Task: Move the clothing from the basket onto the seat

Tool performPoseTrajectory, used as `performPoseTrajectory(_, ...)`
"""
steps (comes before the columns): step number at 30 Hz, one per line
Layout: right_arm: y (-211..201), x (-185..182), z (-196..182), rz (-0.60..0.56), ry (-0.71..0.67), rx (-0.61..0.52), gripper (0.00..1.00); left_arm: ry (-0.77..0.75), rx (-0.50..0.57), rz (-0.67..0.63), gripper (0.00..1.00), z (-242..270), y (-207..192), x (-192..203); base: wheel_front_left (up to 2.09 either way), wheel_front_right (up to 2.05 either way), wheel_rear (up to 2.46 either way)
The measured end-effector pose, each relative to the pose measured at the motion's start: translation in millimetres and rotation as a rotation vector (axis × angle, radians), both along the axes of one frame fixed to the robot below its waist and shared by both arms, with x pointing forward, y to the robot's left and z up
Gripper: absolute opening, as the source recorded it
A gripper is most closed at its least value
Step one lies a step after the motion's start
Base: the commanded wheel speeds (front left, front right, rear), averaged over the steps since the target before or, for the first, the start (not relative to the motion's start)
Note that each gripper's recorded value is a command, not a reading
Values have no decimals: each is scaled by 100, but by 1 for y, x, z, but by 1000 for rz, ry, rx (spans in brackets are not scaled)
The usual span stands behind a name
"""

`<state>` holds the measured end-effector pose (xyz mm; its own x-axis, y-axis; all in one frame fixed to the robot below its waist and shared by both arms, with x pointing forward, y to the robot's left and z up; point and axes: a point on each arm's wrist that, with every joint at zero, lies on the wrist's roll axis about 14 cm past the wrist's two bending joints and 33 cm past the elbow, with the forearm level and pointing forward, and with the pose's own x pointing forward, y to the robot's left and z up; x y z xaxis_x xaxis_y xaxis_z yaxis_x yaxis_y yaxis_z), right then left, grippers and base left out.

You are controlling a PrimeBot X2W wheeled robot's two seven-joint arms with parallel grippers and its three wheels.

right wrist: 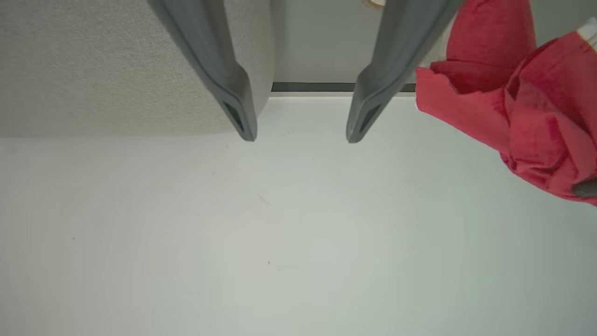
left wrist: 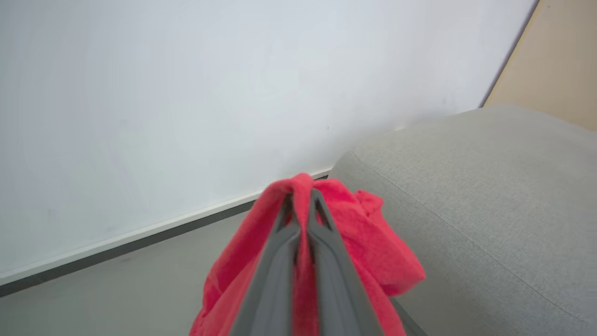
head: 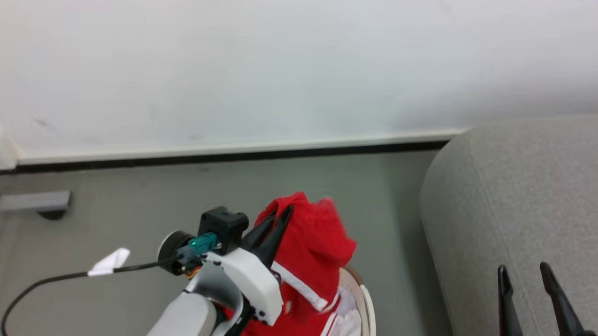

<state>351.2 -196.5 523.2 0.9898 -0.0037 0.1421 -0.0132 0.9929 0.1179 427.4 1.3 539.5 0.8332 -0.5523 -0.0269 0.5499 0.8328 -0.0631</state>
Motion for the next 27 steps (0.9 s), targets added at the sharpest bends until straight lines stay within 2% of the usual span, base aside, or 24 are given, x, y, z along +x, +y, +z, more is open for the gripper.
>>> performPoseTrajectory(6,10,-19,7,27,-24,4,100,-90,-31,18,0,49,12,-21,0,0,0)
performPoseTrajectory(10,24,-21,7,69,-26,-2,100,-120,-20,25,0,63,18,-27,0,0,0)
performPoseTrajectory(16,50,-24,1,183,-6,-41,100,-132,-34,22,0,72,18,-33,0,0,0)
performPoseTrajectory(23,75,-18,7,354,-13,-139,100,-137,-47,-43,0,77,-1,-42,0,0,0)
performPoseTrajectory(27,91,-13,13,439,-13,-151,100,-129,-45,-65,0,75,-8,-45,0,0,0)
